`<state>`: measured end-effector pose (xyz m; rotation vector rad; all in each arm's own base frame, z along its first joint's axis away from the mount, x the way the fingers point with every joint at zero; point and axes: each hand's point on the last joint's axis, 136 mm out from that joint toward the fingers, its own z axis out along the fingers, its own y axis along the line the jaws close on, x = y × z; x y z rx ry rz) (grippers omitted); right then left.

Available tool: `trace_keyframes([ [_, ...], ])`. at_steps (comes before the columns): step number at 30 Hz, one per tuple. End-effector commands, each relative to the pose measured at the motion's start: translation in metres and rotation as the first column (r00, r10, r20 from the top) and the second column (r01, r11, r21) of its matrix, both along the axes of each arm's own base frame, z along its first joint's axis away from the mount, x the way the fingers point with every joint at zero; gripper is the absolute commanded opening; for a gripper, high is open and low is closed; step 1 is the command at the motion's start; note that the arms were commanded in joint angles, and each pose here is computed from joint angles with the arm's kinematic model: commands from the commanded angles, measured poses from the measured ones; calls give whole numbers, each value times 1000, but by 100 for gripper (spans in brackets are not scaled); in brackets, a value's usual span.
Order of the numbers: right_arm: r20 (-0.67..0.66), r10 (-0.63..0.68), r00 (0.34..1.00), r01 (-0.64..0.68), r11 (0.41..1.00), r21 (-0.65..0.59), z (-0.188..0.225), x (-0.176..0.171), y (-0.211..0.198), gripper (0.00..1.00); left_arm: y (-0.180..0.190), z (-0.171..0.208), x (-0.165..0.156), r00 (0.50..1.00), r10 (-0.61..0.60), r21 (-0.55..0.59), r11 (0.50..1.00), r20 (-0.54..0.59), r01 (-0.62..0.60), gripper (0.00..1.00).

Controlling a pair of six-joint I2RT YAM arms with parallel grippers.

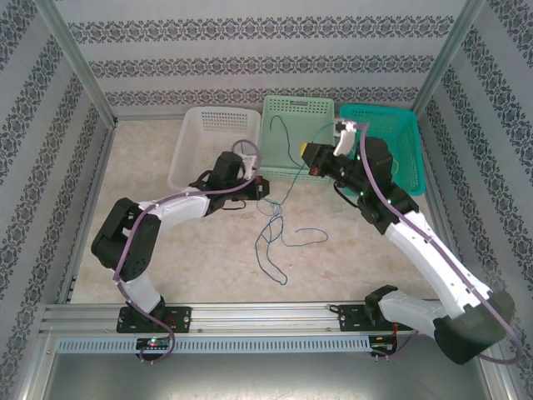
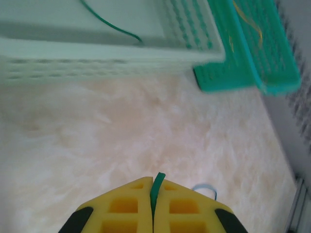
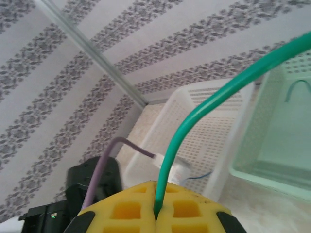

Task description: Untangle the cables

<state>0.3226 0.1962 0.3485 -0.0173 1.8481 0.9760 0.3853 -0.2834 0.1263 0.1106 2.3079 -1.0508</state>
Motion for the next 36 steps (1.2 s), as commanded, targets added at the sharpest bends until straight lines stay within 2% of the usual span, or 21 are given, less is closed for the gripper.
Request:
trace_keyframes([
  [1,98,-212,972,209,977,44,12,2,-41,0,26,32,28,973,230,-280,933,-20,-226,0],
  [4,139,-281,950,276,960,54,9,-7,-56,0,38,26,34,946,310,-375,868,-100,-324,0],
  [7,162,-317,934,311,948,63,8,-13,-64,0,37,25,41,933,328,-446,819,-151,-360,0],
  [9,153,-299,942,295,954,49,6,-14,-62,0,31,30,44,941,304,-468,817,-149,-338,0],
  [11,144,-264,954,262,965,32,6,-13,-54,0,27,37,46,950,285,-452,836,-130,-312,0],
  [12,142,-257,956,256,966,23,6,-13,-53,0,25,40,45,954,276,-440,847,-119,-300,4],
  [15,158,-254,954,254,967,20,13,-10,-52,0,25,58,43,964,256,-395,881,-65,-261,25],
  [16,163,-255,953,255,967,21,17,-9,-53,0,25,63,42,967,248,-373,894,-50,-248,36],
  [18,169,-258,951,259,966,19,23,-7,-55,0,25,75,38,973,228,-337,916,-12,-219,51],
  [19,173,-261,950,261,965,22,27,-7,-56,0,26,80,35,976,220,-313,927,5,-207,65],
  [20,176,-265,948,265,964,24,30,-6,-57,0,28,82,33,976,215,-288,936,14,-202,74],
  [22,179,-279,943,278,960,35,37,-4,-61,0,31,89,28,979,197,-229,956,45,-182,81],
  [24,179,-284,942,279,959,50,42,-2,-61,0,33,90,19,984,164,-166,975,72,-151,84],
  [27,174,-277,945,269,961,70,48,0,-59,0,24,85,-1,993,46,-50,998,105,-41,84],
  [31,177,-271,946,258,961,96,57,2,-56,0,-3,63,-38,978,-167,110,982,122,154,82],
  [33,181,-274,945,258,960,105,60,2,-57,0,-11,54,-49,969,-211,134,972,128,194,81],
  [36,189,-275,943,255,959,125,67,1,-57,0,-23,46,-55,959,-256,110,964,122,243,80],
])
